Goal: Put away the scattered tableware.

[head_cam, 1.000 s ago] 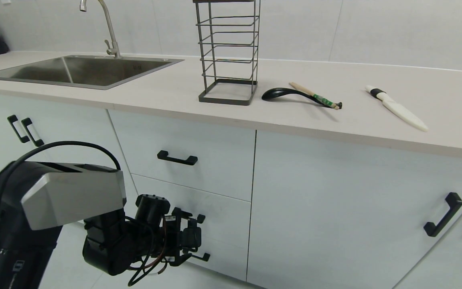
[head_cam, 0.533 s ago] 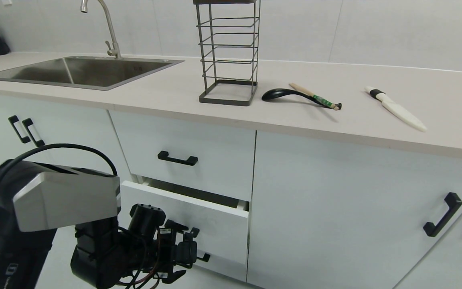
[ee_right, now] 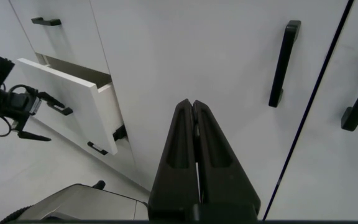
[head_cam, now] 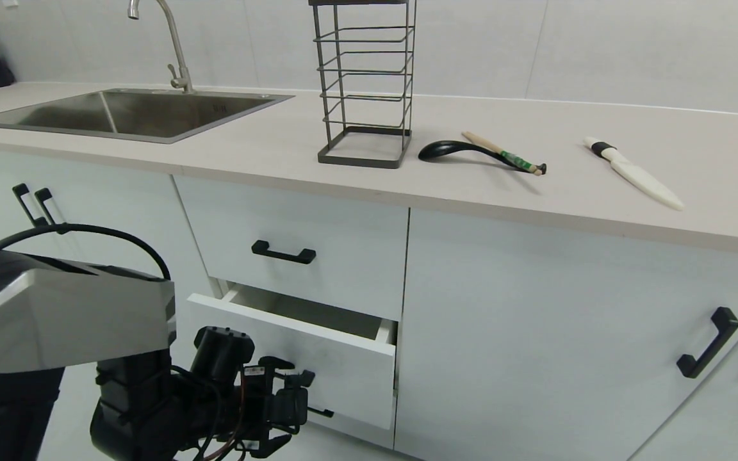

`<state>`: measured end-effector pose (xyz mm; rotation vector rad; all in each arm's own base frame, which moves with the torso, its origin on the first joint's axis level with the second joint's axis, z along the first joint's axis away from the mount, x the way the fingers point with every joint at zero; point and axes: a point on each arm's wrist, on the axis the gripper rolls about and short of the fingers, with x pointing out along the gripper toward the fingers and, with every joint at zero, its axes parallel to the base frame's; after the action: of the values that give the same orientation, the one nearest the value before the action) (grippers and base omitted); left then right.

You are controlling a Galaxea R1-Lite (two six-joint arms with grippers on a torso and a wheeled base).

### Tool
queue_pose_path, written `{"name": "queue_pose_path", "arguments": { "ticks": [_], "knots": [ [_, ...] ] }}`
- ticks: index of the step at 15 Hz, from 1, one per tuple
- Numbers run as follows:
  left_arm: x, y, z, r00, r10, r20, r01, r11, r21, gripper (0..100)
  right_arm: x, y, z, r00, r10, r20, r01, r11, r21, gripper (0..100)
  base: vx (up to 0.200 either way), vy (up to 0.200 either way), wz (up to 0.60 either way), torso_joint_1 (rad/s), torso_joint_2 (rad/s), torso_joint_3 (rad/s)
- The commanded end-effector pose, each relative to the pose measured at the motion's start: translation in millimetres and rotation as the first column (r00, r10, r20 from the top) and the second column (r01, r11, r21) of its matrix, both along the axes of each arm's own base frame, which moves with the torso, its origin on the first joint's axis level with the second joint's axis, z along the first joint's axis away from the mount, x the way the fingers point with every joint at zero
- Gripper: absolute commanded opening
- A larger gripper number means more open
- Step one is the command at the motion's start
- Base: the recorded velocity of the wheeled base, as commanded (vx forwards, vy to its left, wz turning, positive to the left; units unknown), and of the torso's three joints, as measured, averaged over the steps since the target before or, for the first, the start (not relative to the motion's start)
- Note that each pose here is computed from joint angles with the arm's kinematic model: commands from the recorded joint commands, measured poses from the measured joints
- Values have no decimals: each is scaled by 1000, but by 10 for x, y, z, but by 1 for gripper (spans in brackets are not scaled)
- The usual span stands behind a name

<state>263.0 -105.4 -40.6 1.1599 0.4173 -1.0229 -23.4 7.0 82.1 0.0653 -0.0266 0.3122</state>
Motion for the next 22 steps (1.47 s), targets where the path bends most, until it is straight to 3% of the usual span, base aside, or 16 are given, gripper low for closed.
{"name": "queue_pose_path", "arguments": {
  "ticks": [1,5,6,7,9,10,12,14,16,17,20,22],
  "knots": [
    [-103,48,297,998,4,63,-2,1000,-30,100,1,0,1,1000,0,-1,0,1000,0,0,0,0,0,0,0,0],
    [-572,98,672,993,-39,110,45,997,-58,100,1,0,1,1000,0,-1,0,1000,0,0,0,0,0,0,0,0],
    [-731,60,864,989,-42,144,59,991,-116,100,1,0,1,1000,0,-1,0,1000,0,0,0,0,0,0,0,0],
    [-764,25,959,987,-35,158,60,986,-154,100,1,0,1,1000,0,-1,0,1000,0,0,0,0,0,0,0,0],
    [-808,-144,1238,981,-32,191,84,959,-272,100,1,0,1,1000,0,-1,0,1000,0,0,0,0,0,0,0,0],
    [-795,-183,1352,981,-21,195,81,949,-305,100,1,0,1,1000,0,-1,0,1000,0,0,0,0,0,0,0,0],
    [-748,-128,1403,987,9,162,39,956,-291,100,1,0,1,1000,0,-1,0,1000,0,0,0,0,0,0,0,0],
    [-641,20,1343,989,83,119,-49,963,-263,100,1,0,1,1000,0,-1,0,1000,0,0,0,0,0,0,0,0],
    [-473,43,1273,988,110,108,-82,967,-240,100,1,0,1,1000,0,-1,0,1000,0,0,0,0,0,0,0,0],
    [-409,39,1259,987,109,115,-80,970,-229,100,1,0,1,1000,0,-1,0,1000,0,0,0,0,0,0,0,0],
    [-158,-7,1044,992,46,120,-30,991,-131,100,1,0,1,1000,0,-1,0,1000,0,0,0,0,0,0,0,0],
    [-112,-35,932,996,11,94,-1,993,-115,100,1,0,1,1000,0,-1,0,1000,0,0,0,0,0,0,0,0]
  ]
}}
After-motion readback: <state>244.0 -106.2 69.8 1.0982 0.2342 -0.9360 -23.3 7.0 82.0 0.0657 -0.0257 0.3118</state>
